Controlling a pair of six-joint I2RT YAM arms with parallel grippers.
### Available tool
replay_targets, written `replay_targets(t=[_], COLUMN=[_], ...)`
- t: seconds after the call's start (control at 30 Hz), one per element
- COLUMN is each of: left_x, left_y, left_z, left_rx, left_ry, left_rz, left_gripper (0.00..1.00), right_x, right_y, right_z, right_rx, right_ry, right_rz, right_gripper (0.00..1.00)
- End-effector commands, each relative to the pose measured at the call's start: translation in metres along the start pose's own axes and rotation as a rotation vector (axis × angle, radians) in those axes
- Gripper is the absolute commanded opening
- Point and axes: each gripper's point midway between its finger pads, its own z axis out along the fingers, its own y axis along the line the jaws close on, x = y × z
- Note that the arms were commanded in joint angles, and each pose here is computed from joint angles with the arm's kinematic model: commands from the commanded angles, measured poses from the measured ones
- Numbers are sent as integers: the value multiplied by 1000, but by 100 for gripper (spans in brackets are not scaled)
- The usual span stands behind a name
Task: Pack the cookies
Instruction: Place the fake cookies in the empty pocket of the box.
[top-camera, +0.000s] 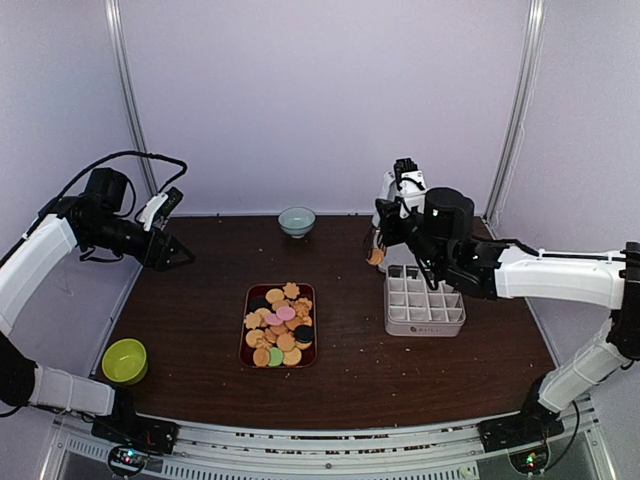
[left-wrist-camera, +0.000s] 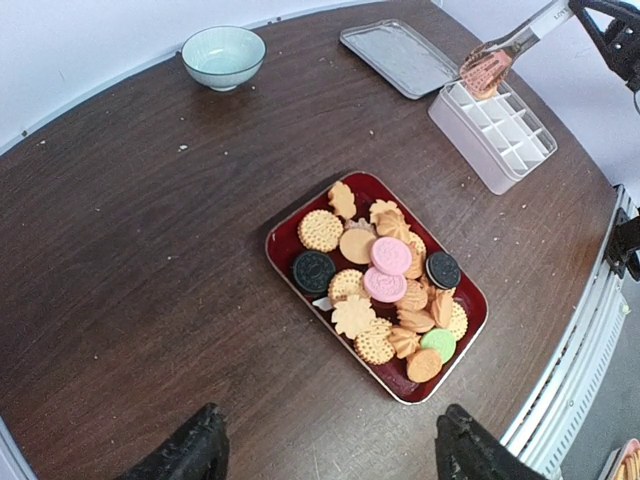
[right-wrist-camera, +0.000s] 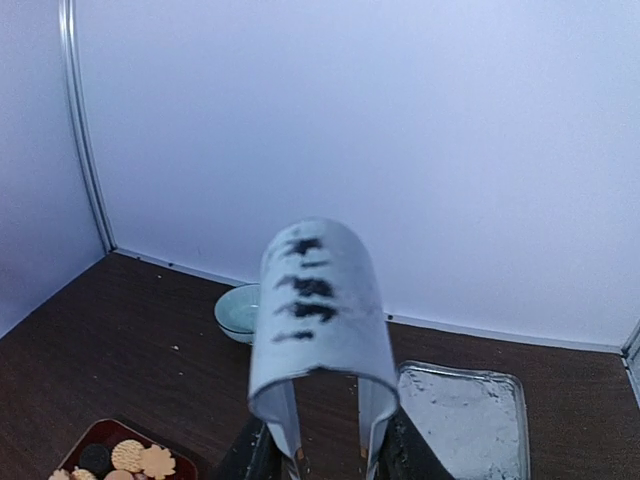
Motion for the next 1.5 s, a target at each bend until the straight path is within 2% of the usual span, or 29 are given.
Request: replay_targets(t=[0.0,0.23,0.73,1.1,1.33,1.47], left_x=[-10,-15,-17,-18,-18,-19], left_y=[1,2,5,5,5,5], left_z=[-3,-3,0,2,3,2], left_rx=[0,3,7,13,20,20], left_ry=[-39,-42,-37,-31,-30,-33], left_rz=[15,11,7,-3,-5,-5], left_gripper=[74,73,73,73,73,73], right_x=[7,22,47,50,40,35], right_y=[-32,-56,-63,-59,-57,-56], right_z=[-2,8,36,38,35,32], right_rx=[90,154,172,145,131,121], right_ry=[10,41,91,89,67,57], right_rz=[-36,-71,-96,-81,-72,-64], right_gripper=[3,3,7,34,41,39])
